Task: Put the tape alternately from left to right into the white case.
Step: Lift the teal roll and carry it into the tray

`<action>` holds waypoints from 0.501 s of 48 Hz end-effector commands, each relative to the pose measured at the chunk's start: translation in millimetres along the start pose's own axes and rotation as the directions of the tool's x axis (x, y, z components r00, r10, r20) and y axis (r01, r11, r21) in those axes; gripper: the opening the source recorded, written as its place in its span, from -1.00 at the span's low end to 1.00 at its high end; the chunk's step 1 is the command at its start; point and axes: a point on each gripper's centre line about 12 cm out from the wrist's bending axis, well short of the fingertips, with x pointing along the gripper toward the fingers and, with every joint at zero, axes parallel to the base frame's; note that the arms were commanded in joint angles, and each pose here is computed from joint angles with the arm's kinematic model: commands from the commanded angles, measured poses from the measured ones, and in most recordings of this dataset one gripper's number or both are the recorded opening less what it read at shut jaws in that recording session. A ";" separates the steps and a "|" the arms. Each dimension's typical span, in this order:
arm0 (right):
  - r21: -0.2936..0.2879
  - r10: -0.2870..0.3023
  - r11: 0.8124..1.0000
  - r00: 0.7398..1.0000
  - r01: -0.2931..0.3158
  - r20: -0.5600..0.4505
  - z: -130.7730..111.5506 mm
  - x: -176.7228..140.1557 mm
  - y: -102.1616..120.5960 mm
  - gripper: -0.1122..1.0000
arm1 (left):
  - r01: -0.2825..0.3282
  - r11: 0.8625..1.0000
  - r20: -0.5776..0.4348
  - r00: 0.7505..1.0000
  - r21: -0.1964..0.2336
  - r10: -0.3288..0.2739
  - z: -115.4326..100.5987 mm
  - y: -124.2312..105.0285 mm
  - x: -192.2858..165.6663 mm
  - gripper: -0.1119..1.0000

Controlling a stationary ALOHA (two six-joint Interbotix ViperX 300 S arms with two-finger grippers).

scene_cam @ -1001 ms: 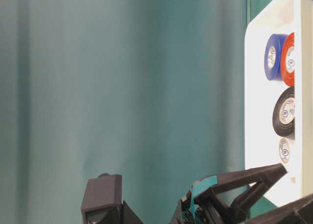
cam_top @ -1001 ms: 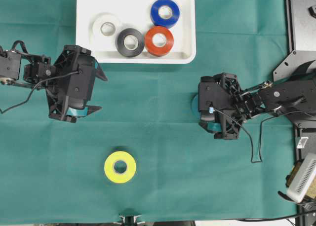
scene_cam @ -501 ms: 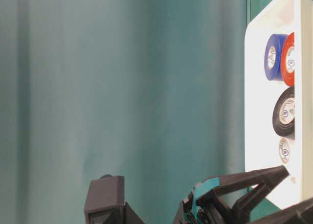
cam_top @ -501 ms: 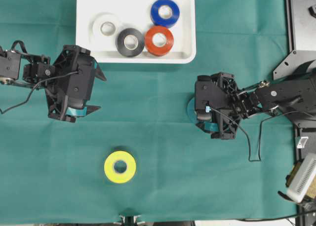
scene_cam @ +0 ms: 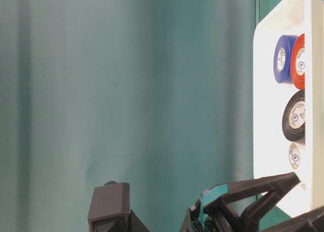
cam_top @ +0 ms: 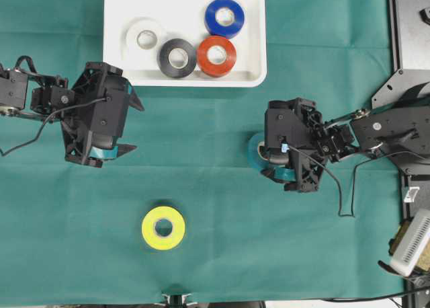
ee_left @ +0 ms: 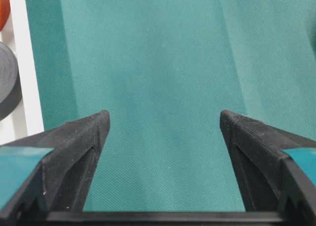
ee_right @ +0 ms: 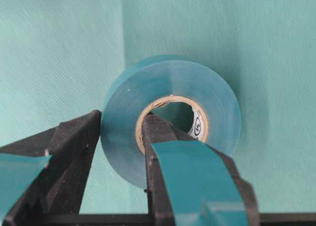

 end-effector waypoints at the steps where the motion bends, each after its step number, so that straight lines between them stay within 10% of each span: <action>1: 0.002 0.038 0.999 0.997 -0.038 0.069 19.1 -12.0 10.4 -0.96 | -0.006 1.000 0.033 0.999 -0.002 0.006 8.4 1.5 -4.9 0.59; 24: -0.002 0.067 0.998 0.987 -0.067 0.147 41.0 -26.9 16.2 -0.96 | -0.005 1.000 0.029 1.000 -0.002 0.005 7.4 1.3 -4.9 0.59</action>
